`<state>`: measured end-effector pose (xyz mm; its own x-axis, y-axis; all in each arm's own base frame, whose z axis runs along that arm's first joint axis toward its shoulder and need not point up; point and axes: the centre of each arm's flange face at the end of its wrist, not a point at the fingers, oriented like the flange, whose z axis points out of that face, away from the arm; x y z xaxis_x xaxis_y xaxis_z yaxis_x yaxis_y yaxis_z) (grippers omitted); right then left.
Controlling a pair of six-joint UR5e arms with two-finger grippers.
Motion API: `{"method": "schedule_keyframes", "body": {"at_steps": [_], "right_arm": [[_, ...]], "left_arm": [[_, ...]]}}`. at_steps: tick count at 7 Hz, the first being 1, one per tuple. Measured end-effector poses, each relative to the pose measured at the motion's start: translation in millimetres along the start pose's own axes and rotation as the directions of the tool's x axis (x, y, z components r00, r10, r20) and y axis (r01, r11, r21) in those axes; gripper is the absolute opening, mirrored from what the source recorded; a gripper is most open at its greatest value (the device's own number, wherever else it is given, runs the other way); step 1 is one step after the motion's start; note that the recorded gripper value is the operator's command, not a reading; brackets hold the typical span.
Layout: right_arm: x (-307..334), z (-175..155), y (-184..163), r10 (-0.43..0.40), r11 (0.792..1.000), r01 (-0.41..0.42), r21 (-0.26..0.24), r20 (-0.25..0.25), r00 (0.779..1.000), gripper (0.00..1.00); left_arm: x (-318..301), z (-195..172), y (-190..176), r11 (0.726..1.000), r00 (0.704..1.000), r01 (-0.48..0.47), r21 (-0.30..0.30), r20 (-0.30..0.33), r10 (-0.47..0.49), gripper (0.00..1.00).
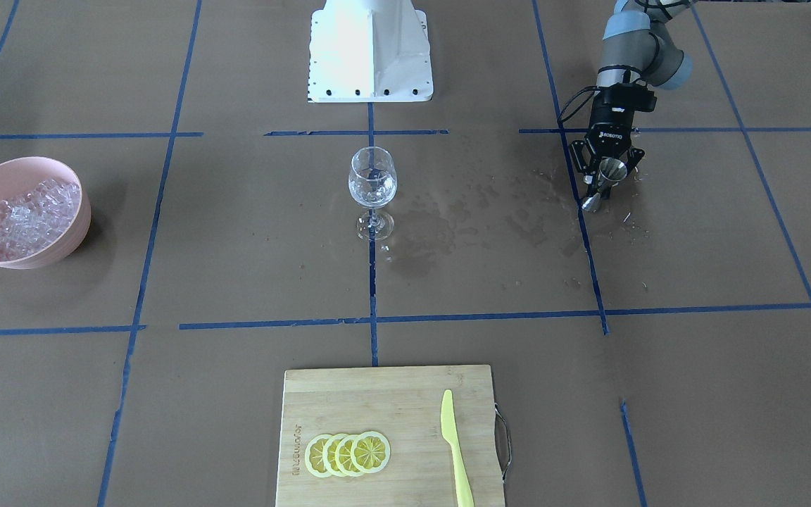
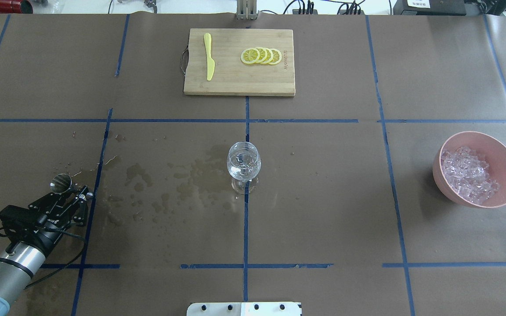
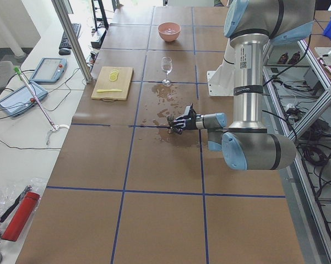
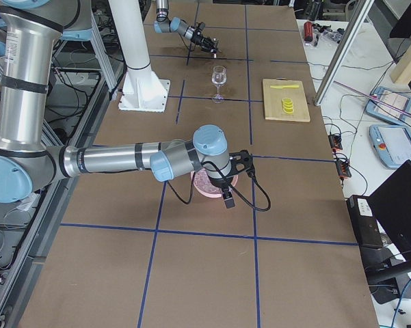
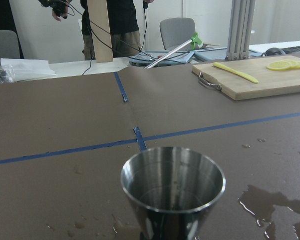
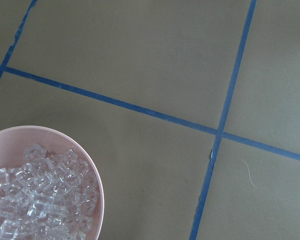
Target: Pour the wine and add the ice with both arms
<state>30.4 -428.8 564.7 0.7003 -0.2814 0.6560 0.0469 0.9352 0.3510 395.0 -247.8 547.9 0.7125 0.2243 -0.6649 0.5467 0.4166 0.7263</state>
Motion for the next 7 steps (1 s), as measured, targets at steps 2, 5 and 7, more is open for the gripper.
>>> {"method": "schedule_keyframes", "body": {"at_steps": [2,5,7], "right_arm": [[0,0,0,0.000,1.000,0.000,0.000,0.000,1.000,1.00],[0,0,0,0.000,1.000,0.000,0.001,0.000,1.000,1.00],[0,0,0,-0.001,1.000,0.001,0.001,0.000,1.000,1.00]], "left_arm": [[0,0,-1,1.000,1.000,0.001,0.005,0.003,-0.001,1.00],[-3,-5,-14,0.996,0.999,0.051,0.067,0.001,-0.051,1.00],[-7,-9,-25,0.989,0.996,0.089,0.116,-0.001,-0.089,1.00]]}}
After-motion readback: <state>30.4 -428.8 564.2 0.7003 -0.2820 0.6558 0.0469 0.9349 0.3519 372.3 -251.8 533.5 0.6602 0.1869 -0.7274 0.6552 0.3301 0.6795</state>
